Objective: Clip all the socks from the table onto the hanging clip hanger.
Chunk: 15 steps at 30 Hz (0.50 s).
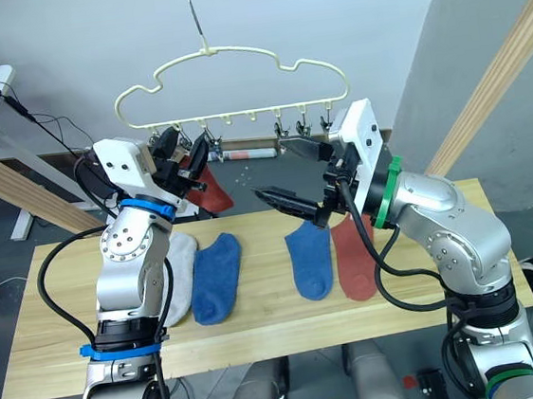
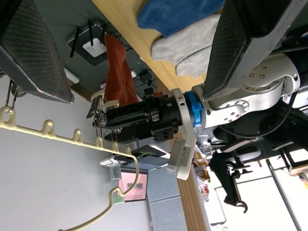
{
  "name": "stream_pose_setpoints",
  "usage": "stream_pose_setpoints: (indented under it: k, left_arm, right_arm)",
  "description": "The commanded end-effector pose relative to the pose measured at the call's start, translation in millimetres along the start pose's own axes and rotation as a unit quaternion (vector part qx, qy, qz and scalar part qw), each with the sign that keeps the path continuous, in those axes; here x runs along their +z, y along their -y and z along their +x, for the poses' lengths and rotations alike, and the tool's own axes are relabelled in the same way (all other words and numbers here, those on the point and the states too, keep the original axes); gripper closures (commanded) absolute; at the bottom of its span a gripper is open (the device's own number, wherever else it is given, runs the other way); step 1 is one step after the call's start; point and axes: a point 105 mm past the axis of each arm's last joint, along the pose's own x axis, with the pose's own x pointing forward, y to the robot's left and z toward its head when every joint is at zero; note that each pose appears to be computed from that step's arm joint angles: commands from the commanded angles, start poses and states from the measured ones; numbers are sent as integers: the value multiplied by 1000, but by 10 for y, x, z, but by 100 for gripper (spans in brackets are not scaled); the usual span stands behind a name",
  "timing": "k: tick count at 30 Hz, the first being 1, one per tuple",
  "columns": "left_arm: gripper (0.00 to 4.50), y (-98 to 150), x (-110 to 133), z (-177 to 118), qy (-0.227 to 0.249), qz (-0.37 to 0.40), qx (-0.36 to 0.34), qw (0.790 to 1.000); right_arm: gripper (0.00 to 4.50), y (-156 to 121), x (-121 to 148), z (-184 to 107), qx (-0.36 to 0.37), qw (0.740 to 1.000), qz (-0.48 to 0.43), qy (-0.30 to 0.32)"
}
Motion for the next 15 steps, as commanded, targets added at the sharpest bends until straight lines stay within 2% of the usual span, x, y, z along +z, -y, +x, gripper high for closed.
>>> stream_pose_setpoints:
  k: [1,4,9,15]
  left_arm:
    - [295,14,128,17,26,7,-4,1000]
    - [377,15,138,15,28,6,-5,1000]
    - [397,11,152,17,29,7,-6,1000]
    - [399,10,157,3,19,9,-19,1000]
  right_arm:
    - [0,-79,93,-5,12,1000,-18,16]
    - [0,-83,87,-7,12,1000,-18,15]
    - [0,-86,80,-5,12,1000,-17,15]
    - [0,-77,50,-6,10,1000,-15,12]
